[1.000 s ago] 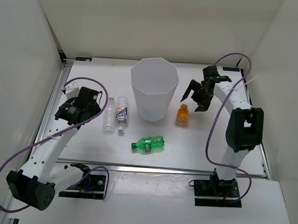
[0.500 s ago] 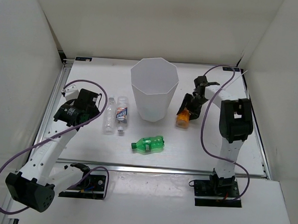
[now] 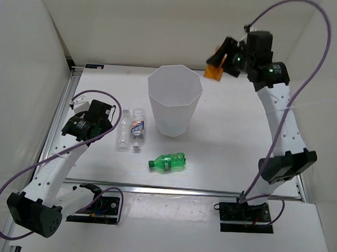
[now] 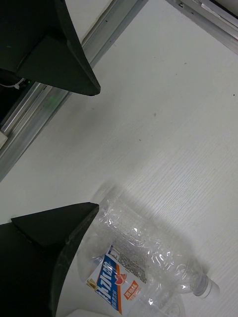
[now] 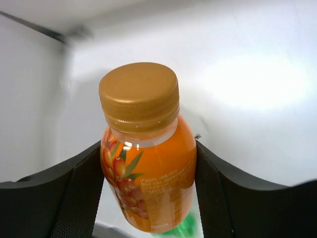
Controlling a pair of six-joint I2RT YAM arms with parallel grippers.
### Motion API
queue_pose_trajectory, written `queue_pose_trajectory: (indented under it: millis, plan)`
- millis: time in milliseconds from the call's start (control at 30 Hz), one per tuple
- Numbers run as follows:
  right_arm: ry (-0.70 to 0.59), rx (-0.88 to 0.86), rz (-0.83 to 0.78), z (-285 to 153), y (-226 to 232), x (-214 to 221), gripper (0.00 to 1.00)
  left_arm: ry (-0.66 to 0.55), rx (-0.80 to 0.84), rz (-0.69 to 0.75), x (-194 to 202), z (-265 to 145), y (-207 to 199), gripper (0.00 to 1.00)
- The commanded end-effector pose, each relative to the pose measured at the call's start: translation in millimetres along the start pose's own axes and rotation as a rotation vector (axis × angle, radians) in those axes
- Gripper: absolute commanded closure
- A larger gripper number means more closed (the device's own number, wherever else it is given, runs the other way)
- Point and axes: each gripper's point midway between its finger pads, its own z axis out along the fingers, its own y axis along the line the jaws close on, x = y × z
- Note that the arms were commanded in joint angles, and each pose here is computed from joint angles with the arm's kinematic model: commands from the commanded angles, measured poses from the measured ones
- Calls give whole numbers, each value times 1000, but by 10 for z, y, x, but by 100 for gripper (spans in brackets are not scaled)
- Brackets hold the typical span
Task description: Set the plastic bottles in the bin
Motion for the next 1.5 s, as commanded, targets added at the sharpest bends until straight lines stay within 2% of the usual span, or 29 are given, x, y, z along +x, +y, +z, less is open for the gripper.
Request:
queue_pose_trajectory:
  millis: [0, 33, 67, 167, 200, 233, 267, 300, 400, 500, 667, 767, 1133, 1467]
  plan:
    - [-104, -164, -130, -322, 742, -267, 70, -15, -20, -11, -17, 31, 2, 0]
    - [-90, -171, -172, -187, 806, -257, 68, -18, -16, -15, -46, 39, -37, 0]
    - [-134, -216, -202, -279, 1001, -372, 66, -18, -16, -15, -46, 39, -37, 0]
    - [-64, -269, -230, -35, 1167, -174, 54, -21, -14, -17, -97, 57, -112, 0]
    - [-30, -274, -232, 21, 1172, -64, 44, -10, -7, -16, -102, 61, -157, 0]
    - [-4, -271, -229, 74, 1137, 8, 19, -9, 5, -8, -106, 60, -182, 0]
    - [24, -267, -231, 128, 1133, 109, 6, 0, 16, 27, -114, 84, -240, 0]
    - [32, -277, -257, 86, 1167, 177, 0, 1, 47, 27, -124, 82, -310, 0]
    - [-10, -224, -315, -40, 1101, 164, 0, 7, 56, 46, -152, 141, -426, 0]
    - [-37, -226, -329, -275, 1118, 110, 0, 4, 130, 61, -187, 173, -631, 0]
    - [18, -216, -324, -398, 976, 337, 0, 38, 276, 125, -104, 297, -1042, 0]
    - [38, -204, -322, -416, 907, 424, 0, 64, 240, 149, -14, 477, -1103, 0]
    - [-58, -199, -372, -859, 881, 226, 0, 163, 203, 215, 434, 948, -1231, 0]
    - [-58, -202, -351, -1073, 745, 314, 0, 255, 194, 253, 680, 1193, -1397, 0]
